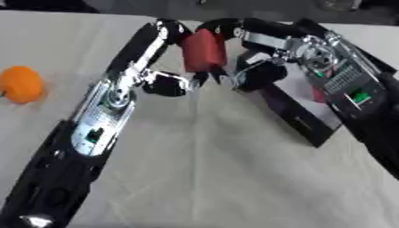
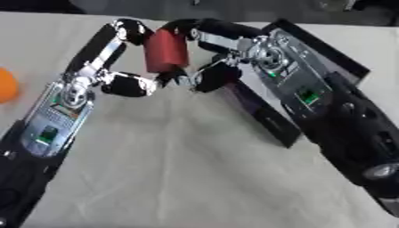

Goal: Pick up the objects with one hand, pass them to the other hand, and then place them into the box on the other side of the table.

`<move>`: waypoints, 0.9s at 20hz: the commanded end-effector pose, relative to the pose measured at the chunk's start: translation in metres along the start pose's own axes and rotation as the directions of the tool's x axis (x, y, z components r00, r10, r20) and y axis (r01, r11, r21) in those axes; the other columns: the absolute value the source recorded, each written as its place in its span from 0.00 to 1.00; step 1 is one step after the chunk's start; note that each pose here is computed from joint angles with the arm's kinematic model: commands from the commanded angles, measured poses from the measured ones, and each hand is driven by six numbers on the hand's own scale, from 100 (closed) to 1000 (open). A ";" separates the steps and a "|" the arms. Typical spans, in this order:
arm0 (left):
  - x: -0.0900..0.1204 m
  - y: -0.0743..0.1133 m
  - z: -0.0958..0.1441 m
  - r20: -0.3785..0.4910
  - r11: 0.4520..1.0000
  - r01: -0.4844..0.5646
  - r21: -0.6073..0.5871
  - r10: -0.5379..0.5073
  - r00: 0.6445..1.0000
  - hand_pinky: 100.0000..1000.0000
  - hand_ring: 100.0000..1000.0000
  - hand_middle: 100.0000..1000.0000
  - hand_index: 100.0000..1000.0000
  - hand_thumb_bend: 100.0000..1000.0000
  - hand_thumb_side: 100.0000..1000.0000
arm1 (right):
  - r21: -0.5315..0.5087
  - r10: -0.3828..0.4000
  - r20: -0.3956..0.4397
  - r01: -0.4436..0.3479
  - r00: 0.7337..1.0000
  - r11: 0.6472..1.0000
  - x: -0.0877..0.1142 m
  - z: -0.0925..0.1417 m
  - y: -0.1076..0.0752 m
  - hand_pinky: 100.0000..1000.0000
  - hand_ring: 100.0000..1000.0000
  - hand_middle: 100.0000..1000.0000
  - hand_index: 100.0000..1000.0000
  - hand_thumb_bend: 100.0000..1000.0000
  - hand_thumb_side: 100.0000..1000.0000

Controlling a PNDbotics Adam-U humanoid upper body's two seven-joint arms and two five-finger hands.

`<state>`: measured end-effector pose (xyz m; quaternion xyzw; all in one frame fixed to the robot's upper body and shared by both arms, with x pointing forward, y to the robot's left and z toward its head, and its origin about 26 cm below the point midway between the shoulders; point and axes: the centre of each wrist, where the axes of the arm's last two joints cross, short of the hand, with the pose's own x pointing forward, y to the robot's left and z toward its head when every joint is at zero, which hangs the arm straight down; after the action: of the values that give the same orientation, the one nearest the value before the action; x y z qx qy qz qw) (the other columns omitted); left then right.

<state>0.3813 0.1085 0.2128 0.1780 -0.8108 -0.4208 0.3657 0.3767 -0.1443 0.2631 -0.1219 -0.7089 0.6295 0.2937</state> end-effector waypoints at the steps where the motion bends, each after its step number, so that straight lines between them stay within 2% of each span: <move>1: 0.012 0.009 -0.005 0.060 1.000 -0.008 0.028 0.006 0.998 0.73 0.62 0.53 0.52 0.15 0.00 | -0.017 0.016 -0.013 -0.016 1.000 1.000 -0.003 0.004 -0.008 0.94 0.94 0.92 0.93 0.00 0.25; 5: 0.012 0.008 -0.005 0.060 1.000 -0.006 0.017 0.005 0.998 0.73 0.62 0.53 0.53 0.17 0.00 | -0.097 -0.067 -0.008 0.066 0.998 0.993 -0.003 0.005 -0.010 0.91 0.85 0.75 0.76 0.00 0.21; 9: 0.011 0.007 -0.005 0.050 1.000 0.001 0.003 -0.001 0.999 0.74 0.63 0.54 0.55 0.22 0.01 | -0.177 -0.161 0.024 0.162 0.987 0.971 0.000 0.007 -0.011 0.88 0.78 0.68 0.69 0.00 0.25; 12: 0.009 0.006 -0.005 0.036 1.000 0.014 -0.008 -0.014 0.999 0.75 0.64 0.57 0.61 0.32 0.07 | -0.179 -0.194 0.044 0.199 0.980 0.964 0.003 0.008 -0.011 0.87 0.76 0.66 0.67 0.00 0.26; 14: 0.009 0.005 -0.005 0.026 1.000 0.021 -0.010 -0.021 0.999 0.78 0.66 0.60 0.69 0.41 0.13 | -0.174 -0.203 0.049 0.208 0.978 0.962 0.003 0.009 -0.011 0.86 0.75 0.65 0.65 0.00 0.25; 16: 0.007 0.005 -0.005 0.006 0.999 0.036 -0.015 -0.036 0.999 0.80 0.71 0.67 0.81 0.59 0.26 | -0.173 -0.206 0.051 0.212 0.977 0.962 0.004 0.010 -0.013 0.86 0.75 0.64 0.64 0.00 0.25; 18: 0.004 0.005 -0.004 -0.021 0.998 0.060 -0.013 -0.060 0.998 0.81 0.73 0.69 0.84 0.70 0.33 | -0.174 -0.207 0.051 0.213 0.977 0.961 0.004 0.012 -0.014 0.86 0.74 0.63 0.63 0.00 0.25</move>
<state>0.3813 0.1057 0.2139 0.1917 -0.7989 -0.4341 0.3696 0.3723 -0.1488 0.2615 -0.0502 -0.7662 0.5366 0.3499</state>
